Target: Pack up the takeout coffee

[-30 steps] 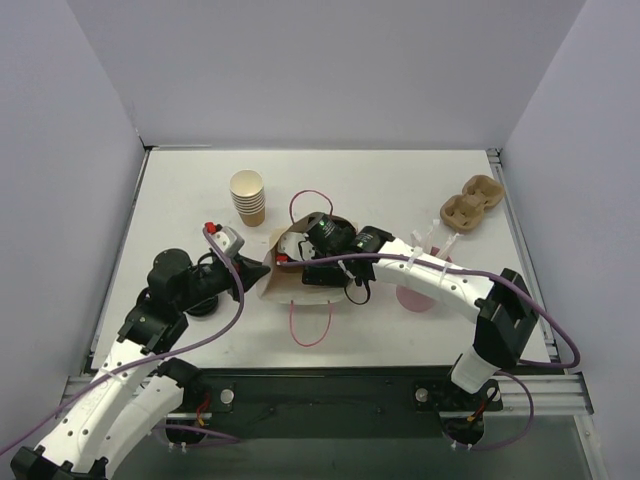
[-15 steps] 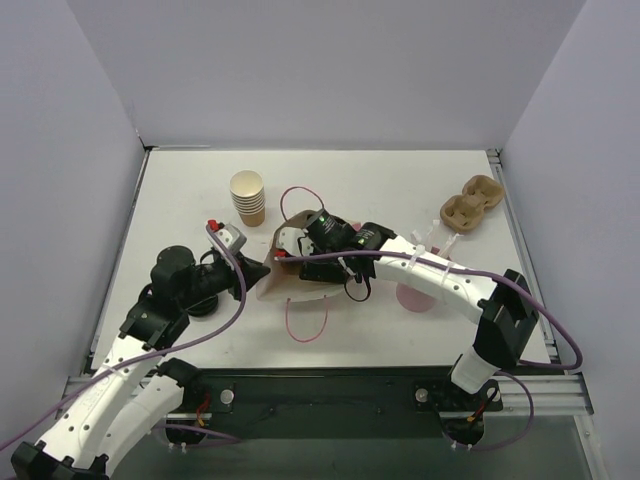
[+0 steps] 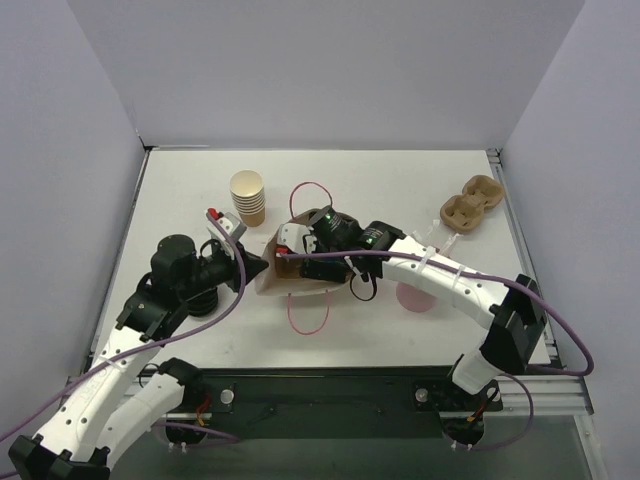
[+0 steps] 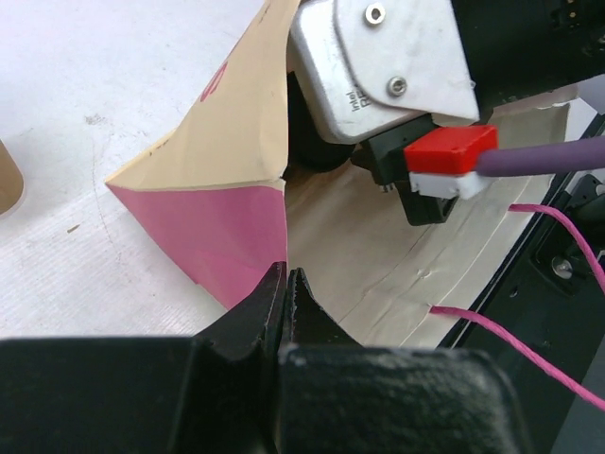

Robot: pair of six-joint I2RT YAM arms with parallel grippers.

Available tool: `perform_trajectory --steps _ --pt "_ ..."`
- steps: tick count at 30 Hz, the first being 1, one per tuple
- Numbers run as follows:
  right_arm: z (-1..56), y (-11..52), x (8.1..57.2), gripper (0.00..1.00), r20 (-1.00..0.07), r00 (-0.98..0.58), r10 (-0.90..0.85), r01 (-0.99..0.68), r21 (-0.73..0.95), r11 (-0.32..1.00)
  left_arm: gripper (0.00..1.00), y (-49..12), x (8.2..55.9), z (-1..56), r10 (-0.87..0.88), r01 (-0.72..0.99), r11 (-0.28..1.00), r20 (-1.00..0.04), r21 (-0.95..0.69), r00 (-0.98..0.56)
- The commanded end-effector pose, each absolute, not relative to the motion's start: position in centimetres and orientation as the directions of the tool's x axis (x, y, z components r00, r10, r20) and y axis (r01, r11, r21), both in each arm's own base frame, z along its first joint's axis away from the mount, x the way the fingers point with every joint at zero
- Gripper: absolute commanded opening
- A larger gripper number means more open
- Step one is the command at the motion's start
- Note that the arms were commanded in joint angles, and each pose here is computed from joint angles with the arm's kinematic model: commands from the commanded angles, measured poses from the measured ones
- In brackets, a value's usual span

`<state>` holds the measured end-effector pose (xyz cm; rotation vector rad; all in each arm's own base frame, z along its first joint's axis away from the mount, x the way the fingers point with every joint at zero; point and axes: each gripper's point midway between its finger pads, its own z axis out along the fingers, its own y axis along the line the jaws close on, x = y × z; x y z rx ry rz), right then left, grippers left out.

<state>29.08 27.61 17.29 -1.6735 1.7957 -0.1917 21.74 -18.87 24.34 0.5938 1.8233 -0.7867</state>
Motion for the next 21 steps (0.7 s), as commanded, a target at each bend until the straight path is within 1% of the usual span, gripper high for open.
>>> perform_trajectory --steps 1,5,8,9,11,13,15,18,19,21 --pt "20.0 27.5 28.4 0.82 -0.437 0.038 -0.899 -0.827 -0.518 0.217 0.0 -18.7 21.6 26.4 0.023 0.69 0.675 -0.928 -0.261 -0.373" --pt "20.4 27.9 27.9 0.82 -0.459 0.041 -0.887 -0.84 -0.497 0.218 0.0 -18.6 21.5 26.7 0.027 0.676 0.683 -0.915 -0.277 -0.402" --pt "21.1 28.4 27.4 0.77 -0.482 0.047 -0.875 -0.847 -0.483 0.221 0.0 -18.6 21.7 27.0 0.014 0.659 0.692 -0.908 -0.294 -0.419" --pt "21.8 28.8 27.3 0.73 -0.504 0.052 -0.862 -0.85 -0.476 0.227 0.0 -18.6 21.7 27.0 0.012 0.655 0.694 -0.905 -0.299 -0.426" --pt "22.7 29.1 27.0 0.69 -0.538 0.038 -0.842 -0.855 -0.454 0.252 0.0 -18.7 22.0 27.1 0.01 0.642 0.701 -0.895 -0.312 -0.446" --pt "23.7 29.9 26.6 0.68 -0.581 0.033 -0.813 -0.867 -0.421 0.265 0.0 -18.7 22.3 26.6 0.008 0.619 0.711 -0.877 -0.332 -0.48" --pt "23.9 29.9 26.1 0.68 -0.6 0.003 -0.8 -0.877 -0.386 0.287 0.0 -18.7 22.6 26.7 0.0 0.604 0.72 -0.872 -0.34 -0.49" --pt "24.6 30.2 25.3 0.68 -0.631 -0.035 -0.775 -0.892 -0.33 0.309 0.09 -18.7 23.1 26.9 -0.026 0.583 0.732 -0.87 -0.352 -0.493" --pt "25.3 30.4 25.2 0.68 -0.652 -0.043 -0.757 -0.891 -0.318 0.325 0.16 -18.6 23.2 27.2 -0.032 0.58 0.735 -0.872 -0.351 -0.488" --pt "26.5 30.7 25.3 0.68 -0.69 -0.09 -0.718 -0.876 -0.287 0.386 0.26 -18.3 23.5 28.0 -0.043 0.571 0.748 -0.883 -0.339 -0.468"
